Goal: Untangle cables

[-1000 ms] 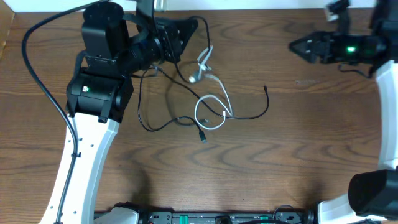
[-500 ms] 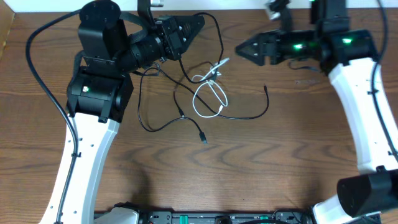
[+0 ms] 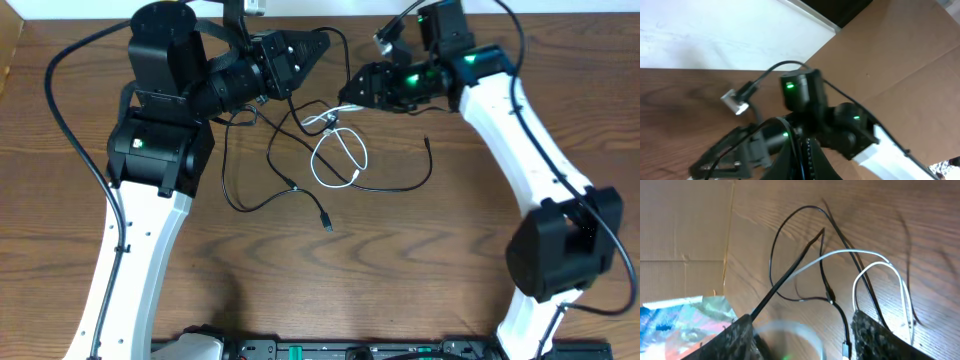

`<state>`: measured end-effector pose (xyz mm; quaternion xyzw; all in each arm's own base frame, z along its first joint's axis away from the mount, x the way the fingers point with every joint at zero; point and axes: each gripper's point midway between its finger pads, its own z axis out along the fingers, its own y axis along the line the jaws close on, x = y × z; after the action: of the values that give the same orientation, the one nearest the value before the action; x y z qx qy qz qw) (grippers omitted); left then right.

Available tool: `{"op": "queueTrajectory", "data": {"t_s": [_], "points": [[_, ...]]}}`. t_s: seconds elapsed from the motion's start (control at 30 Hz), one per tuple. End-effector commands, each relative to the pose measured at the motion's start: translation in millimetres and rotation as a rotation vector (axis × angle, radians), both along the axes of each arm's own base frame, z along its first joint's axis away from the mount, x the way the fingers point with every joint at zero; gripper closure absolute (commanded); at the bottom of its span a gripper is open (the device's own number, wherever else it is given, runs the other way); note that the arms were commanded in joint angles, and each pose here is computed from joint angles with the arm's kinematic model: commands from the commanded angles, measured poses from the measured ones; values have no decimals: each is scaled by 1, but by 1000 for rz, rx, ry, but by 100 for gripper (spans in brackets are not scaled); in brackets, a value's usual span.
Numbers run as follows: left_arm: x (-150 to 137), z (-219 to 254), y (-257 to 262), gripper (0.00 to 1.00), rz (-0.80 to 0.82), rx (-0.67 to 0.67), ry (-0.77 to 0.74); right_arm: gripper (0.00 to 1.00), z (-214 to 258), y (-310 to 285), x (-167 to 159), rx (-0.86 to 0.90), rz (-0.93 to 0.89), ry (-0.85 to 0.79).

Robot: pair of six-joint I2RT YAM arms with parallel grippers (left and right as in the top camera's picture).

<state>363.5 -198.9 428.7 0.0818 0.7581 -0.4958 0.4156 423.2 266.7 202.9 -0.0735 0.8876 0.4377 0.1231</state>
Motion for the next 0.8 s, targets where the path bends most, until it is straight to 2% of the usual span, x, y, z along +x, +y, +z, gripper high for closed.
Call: {"op": "queueTrajectory", "data": {"t_s": [0.0,0.17,0.53,0.77], "points": [[-2,6,0,93,-16,-5,-25,44,-26,14,1,-6,-29,99],[-1,8,1,93,-13,-7,-36,53,-38,28,-3,42,17,148],[8,7,19,93,37,-6,-32,51,-7,21,-10,243,143,145],[10,7,22,93,44,-5,-28,51,-16,14,-16,201,161,132]]}}
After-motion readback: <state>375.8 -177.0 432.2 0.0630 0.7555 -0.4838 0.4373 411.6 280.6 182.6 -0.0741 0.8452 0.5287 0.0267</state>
